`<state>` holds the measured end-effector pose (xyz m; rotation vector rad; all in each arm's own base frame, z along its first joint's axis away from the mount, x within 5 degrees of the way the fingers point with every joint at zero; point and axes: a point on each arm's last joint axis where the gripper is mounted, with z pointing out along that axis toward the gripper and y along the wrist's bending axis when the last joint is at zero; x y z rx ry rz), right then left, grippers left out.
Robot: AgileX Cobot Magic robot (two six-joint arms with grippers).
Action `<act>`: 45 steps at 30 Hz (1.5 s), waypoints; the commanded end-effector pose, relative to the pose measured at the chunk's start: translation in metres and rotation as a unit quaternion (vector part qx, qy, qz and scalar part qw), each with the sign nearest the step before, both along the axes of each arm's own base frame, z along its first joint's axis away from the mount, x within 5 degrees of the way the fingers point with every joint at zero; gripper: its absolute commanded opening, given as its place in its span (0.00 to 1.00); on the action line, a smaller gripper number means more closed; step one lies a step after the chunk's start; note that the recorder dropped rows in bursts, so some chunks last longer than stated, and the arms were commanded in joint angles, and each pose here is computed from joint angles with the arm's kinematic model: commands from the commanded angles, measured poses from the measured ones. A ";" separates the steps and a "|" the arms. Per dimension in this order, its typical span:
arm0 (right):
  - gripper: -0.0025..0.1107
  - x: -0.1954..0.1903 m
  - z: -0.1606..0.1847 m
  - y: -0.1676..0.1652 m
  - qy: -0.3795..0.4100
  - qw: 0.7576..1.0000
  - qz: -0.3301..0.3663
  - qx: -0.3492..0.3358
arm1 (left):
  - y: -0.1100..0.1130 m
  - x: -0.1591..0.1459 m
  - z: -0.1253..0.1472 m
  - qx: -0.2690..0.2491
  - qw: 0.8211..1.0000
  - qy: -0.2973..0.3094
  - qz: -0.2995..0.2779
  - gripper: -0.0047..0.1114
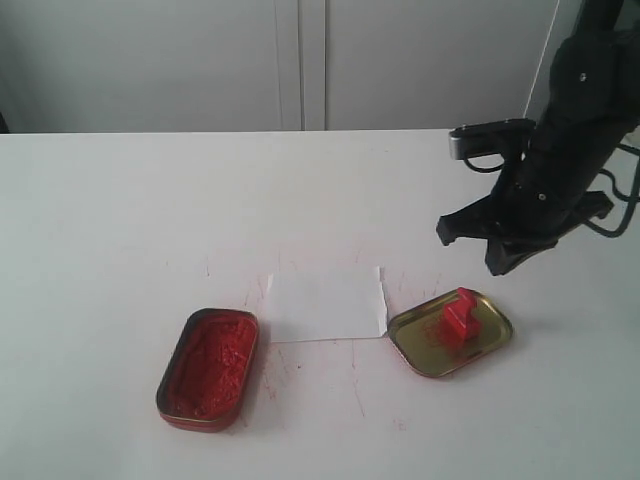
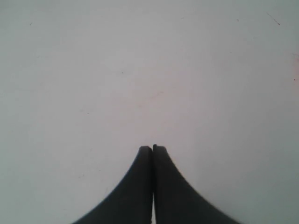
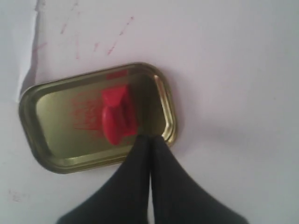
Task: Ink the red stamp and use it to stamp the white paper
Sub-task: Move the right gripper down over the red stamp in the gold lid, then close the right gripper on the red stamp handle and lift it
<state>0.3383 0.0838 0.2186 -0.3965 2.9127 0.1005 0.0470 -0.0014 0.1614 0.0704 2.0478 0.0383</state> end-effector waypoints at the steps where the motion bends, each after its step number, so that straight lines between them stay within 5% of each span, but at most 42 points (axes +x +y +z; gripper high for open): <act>1: 0.02 -0.001 0.000 0.014 0.013 0.999 0.031 0.017 | -0.001 0.000 -0.002 -0.003 1.000 0.002 -0.003 0.04; 12: 0.23 0.002 -0.016 0.021 0.034 0.998 0.044 0.022 | -0.001 0.000 -0.002 -0.003 1.000 0.002 -0.003 0.04; 45: 0.24 0.014 -0.055 0.023 0.055 0.998 0.040 0.012 | -0.001 0.000 -0.002 -0.003 1.000 0.002 -0.003 0.04</act>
